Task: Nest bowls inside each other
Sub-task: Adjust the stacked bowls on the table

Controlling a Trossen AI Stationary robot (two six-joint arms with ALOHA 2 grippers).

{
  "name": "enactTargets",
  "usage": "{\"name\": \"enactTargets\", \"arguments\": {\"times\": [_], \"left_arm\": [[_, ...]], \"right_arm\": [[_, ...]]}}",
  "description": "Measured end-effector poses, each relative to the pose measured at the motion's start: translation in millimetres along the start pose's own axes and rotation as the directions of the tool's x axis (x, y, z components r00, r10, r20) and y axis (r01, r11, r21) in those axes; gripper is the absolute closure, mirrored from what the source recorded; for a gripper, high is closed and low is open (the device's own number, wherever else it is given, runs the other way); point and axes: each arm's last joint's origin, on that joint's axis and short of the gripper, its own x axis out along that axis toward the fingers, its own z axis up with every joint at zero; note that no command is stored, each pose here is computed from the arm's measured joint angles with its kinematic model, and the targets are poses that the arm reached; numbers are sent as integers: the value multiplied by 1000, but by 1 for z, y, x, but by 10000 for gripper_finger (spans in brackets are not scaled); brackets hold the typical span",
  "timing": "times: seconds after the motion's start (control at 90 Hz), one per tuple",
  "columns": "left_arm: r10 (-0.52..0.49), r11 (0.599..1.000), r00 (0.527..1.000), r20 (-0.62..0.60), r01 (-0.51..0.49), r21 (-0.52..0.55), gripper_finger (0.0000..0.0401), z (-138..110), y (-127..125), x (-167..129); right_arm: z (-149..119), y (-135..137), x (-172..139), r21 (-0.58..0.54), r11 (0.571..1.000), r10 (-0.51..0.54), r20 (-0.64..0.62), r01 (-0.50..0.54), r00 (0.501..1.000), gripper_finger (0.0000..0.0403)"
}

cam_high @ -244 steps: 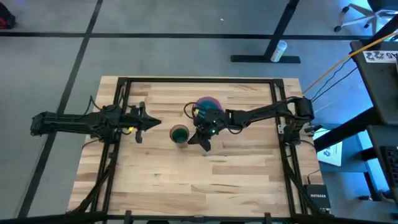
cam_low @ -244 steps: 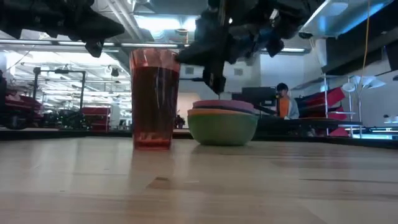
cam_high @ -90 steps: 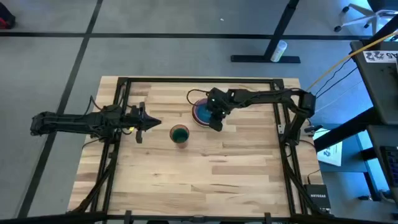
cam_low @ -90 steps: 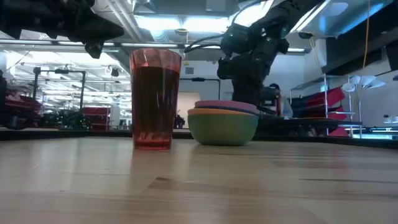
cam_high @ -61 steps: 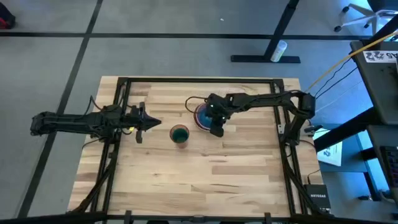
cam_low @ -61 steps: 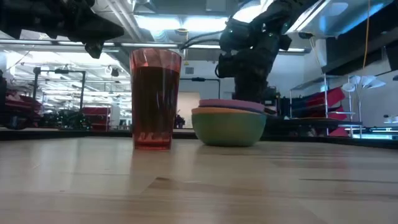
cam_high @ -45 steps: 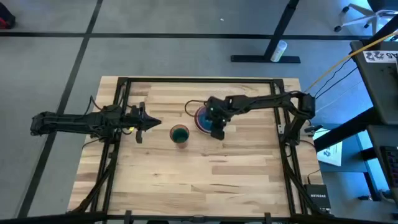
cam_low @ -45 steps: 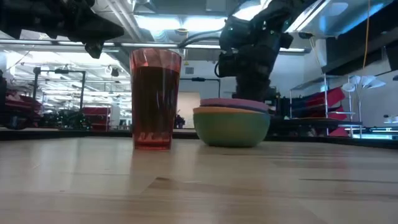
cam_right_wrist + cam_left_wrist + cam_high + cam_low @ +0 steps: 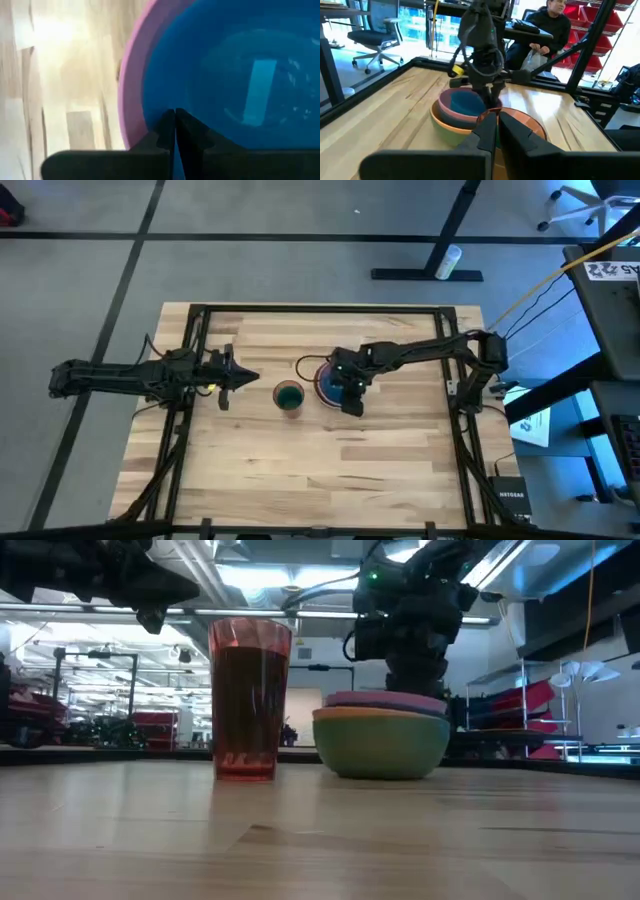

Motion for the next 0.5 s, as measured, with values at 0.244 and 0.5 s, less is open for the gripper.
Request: {"name": "enactTargets", "arguments": {"times": [0.244,0.5], "left_arm": [[-1,1000,1000,0,1,0,401,0,0,0],[-1,1000,1000,0,1,0,401,0,0,0]], "right_arm": [[-3,11,4,-3,1000,12,-30,-12,999,403],[-8,10,4,9,1000,22,-37,-21,999,403]]}}
